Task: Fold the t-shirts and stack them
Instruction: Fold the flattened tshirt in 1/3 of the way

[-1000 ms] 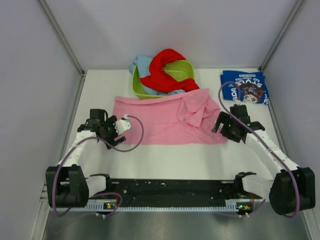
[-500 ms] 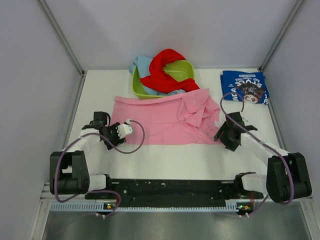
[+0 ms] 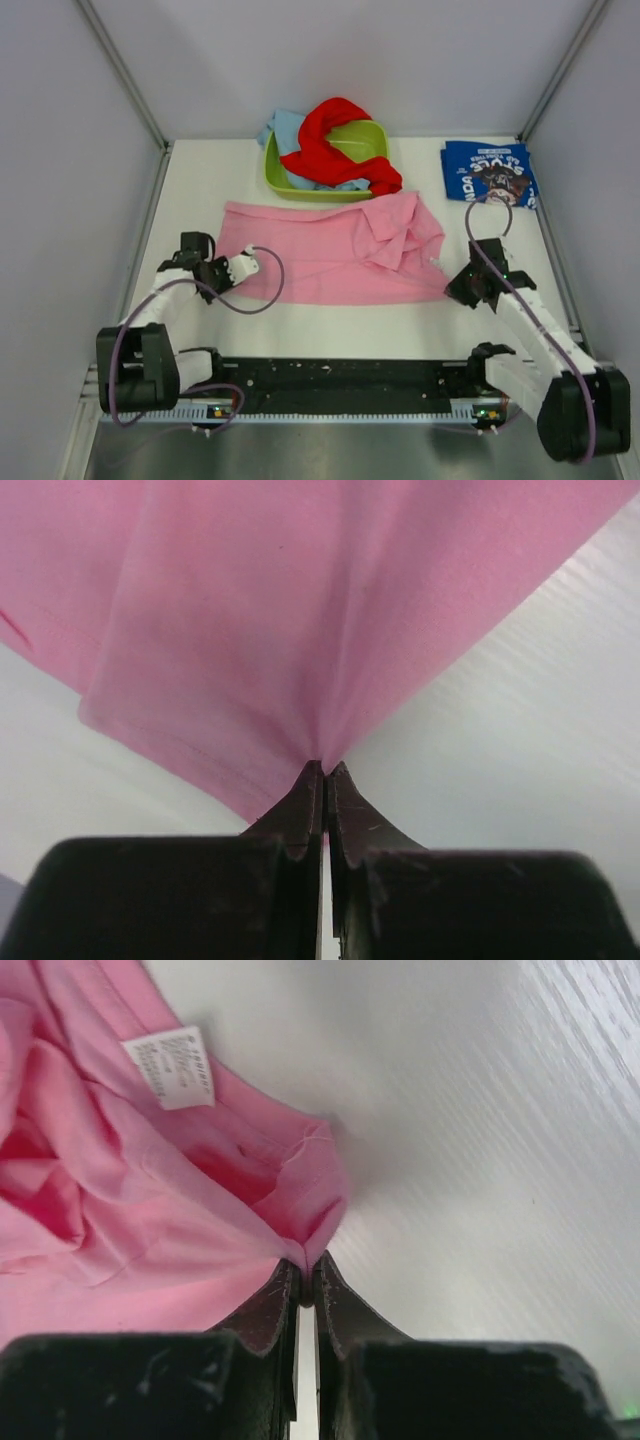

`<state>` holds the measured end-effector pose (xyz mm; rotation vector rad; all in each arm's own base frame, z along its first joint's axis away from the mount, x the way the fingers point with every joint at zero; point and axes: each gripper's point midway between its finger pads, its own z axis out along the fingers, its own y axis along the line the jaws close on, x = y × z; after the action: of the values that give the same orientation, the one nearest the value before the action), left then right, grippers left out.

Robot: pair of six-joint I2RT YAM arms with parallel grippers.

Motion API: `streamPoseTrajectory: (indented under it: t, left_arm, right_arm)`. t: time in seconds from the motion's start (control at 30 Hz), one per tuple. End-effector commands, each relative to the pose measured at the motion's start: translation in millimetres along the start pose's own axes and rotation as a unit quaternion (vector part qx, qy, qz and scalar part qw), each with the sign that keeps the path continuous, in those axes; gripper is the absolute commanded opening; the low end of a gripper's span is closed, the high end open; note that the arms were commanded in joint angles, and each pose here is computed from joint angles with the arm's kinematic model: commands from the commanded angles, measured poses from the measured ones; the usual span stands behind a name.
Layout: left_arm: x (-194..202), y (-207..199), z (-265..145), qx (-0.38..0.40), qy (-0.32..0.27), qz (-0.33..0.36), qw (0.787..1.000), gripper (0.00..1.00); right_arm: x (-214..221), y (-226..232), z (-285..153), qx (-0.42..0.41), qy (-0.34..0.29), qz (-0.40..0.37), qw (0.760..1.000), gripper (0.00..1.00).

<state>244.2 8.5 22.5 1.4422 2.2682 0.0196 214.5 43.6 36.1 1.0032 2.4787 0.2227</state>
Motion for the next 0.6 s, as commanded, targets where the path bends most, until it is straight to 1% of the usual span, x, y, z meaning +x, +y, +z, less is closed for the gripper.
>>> streamPoseTrajectory:
  t: [0.0,0.1,0.2,0.23,0.27,0.3,0.37,0.4,0.43,0.47,0.5,0.53,0.57]
  left_arm:
    - [33.1,-25.3,-35.0,0.009,0.076,-0.031,0.997,0.00]
    - [47.2,-47.3,-46.4,0.045,0.116,-0.064,0.990,0.00]
    - [63.9,-64.6,-49.9,0.064,0.155,-0.074,0.983,0.00]
    - [68.6,-68.4,-51.2,0.067,0.166,-0.075,0.981,0.00]
    - [70.9,-70.6,-52.0,0.070,0.172,-0.074,0.980,0.04]
    - [71.7,-73.5,-53.3,0.075,0.175,-0.074,0.979,0.16]
    - [72.8,-77.8,-56.1,0.087,0.178,-0.072,0.978,0.29]
    - [72.1,-76.9,-57.5,0.087,0.179,-0.070,0.977,0.38]
    - [69.8,-71.9,-59.5,0.082,0.177,-0.070,0.978,0.50]
    - [65.8,-64.5,-61.9,0.074,0.173,-0.069,0.980,0.65]
    - [61.5,-57.4,-65.4,0.066,0.169,-0.069,0.981,0.70]
    - [53.2,-44.7,-71.3,0.053,0.159,-0.068,0.983,0.72]
    - [39.1,-31.7,-78.0,0.042,0.138,-0.068,0.987,0.73]
  right_arm:
    - [18.0,-22.1,-43.6,0.013,0.015,0.054,0.998,0.00]
    - [28.1,-35.9,-65.0,0.032,0.024,0.081,0.996,0.00]
    - [49.5,-44.4,-74.4,0.052,0.077,0.083,0.992,0.00]
    - [61.8,-45.6,-77.6,0.055,0.108,0.087,0.989,0.00]
    - [70.9,-50.9,-79.3,0.066,0.128,0.090,0.985,0.00]
    - [79.1,-54.6,-81.4,0.069,0.146,0.084,0.983,0.00]
    - [86.7,-53.5,-86.2,0.060,0.168,0.074,0.981,0.00]
    - [87.1,-52.7,-90.7,0.063,0.173,0.077,0.980,0.02]
    - [85.3,-51.8,-95.0,0.065,0.172,0.079,0.980,0.12]
    - [83.1,-51.5,-98.8,0.067,0.171,0.076,0.980,0.25]
    - [79.2,-50.2,-103.4,0.069,0.166,0.073,0.981,0.35]
    - [72.0,-49.5,-107.4,0.072,0.154,0.064,0.983,0.45]
    - [59.4,-47.2,-113.6,0.070,0.132,0.043,0.988,0.49]
